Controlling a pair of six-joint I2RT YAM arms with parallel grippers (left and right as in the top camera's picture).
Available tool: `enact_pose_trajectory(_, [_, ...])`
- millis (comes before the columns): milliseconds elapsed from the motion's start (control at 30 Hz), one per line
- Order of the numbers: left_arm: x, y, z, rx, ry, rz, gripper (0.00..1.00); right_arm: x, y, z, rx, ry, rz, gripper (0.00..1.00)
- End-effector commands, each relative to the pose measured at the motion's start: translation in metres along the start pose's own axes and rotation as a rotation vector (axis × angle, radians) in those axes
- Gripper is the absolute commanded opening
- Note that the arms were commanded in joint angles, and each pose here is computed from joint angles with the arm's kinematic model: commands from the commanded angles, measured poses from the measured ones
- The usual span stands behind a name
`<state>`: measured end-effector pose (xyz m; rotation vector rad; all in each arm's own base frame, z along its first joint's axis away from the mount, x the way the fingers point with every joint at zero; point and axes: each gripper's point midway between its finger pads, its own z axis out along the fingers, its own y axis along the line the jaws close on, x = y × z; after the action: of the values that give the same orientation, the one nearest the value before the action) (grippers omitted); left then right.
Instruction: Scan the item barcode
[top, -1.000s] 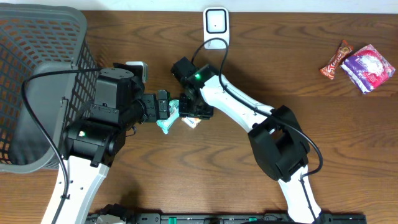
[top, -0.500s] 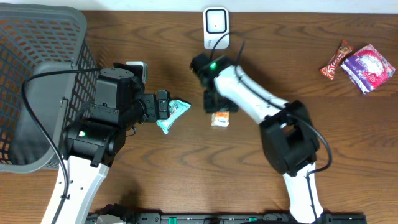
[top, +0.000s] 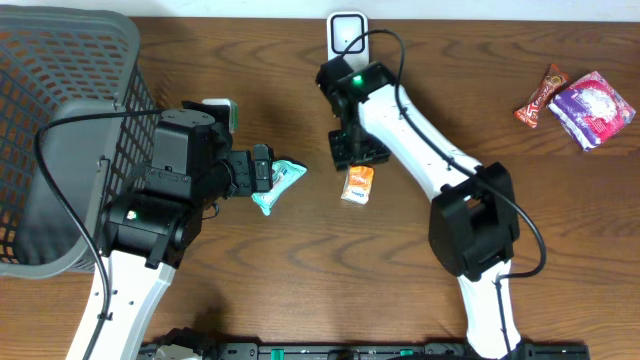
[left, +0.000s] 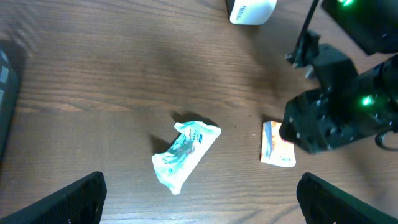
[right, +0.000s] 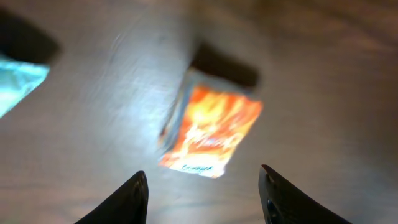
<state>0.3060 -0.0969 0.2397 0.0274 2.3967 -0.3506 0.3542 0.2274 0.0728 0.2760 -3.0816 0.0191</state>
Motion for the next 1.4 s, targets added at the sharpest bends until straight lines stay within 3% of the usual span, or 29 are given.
enact_pose_trajectory(0, [-0.003,-0.001,-0.002,0.005,-0.008,0.003,0.98,0.008,0.012,0.006,-0.005,0.022,0.072,0.53])
enact_pose_trajectory(300, [-0.003,-0.001,-0.002,0.005,-0.008,0.003,0.98,0.008,0.007,0.051,0.107,-0.050,0.147,0.53])
enact_pose_trajectory(400, [-0.003,-0.001,-0.002,0.005,-0.008,0.003,0.98,0.010,0.002,0.063,0.126,-0.056,0.145,0.49])
enact_pose_trajectory(467, [-0.003,-0.001,-0.002,0.005,-0.008,0.003,0.98,0.012,0.001,0.067,0.129,-0.050,0.145,0.36])
enact_pose_trajectory(533, [-0.003,-0.001,-0.002,0.005,-0.008,0.003,0.98,0.013,-0.001,0.067,0.131,-0.045,0.147,0.08])
enact_pose_trajectory(567, [-0.003,-0.001,-0.002,0.005,-0.008,0.003,0.98,0.013,-0.001,0.064,0.131,-0.044,0.150,0.01])
enact_pose_trajectory(700, [-0.003,-0.001,-0.002,0.005,-0.008,0.003,0.98,0.002,-0.001,0.042,0.076,-0.043,0.126,0.01])
enact_pose_trajectory(967, [-0.003,-0.001,-0.002,0.005,-0.008,0.003,0.98,-0.027,0.045,-0.013,-0.539,-0.026,-0.095,0.01])
enact_pose_trajectory(1100, [-0.003,-0.001,-0.002,0.005,-0.008,0.003,0.98,-0.029,0.050,-0.018,-0.778,-0.022,-0.140,0.01])
enact_pose_trajectory(1367, [-0.003,-0.001,-0.002,0.005,-0.008,0.003,0.98,-0.025,0.038,0.016,-0.764,-0.003,-0.087,0.02])
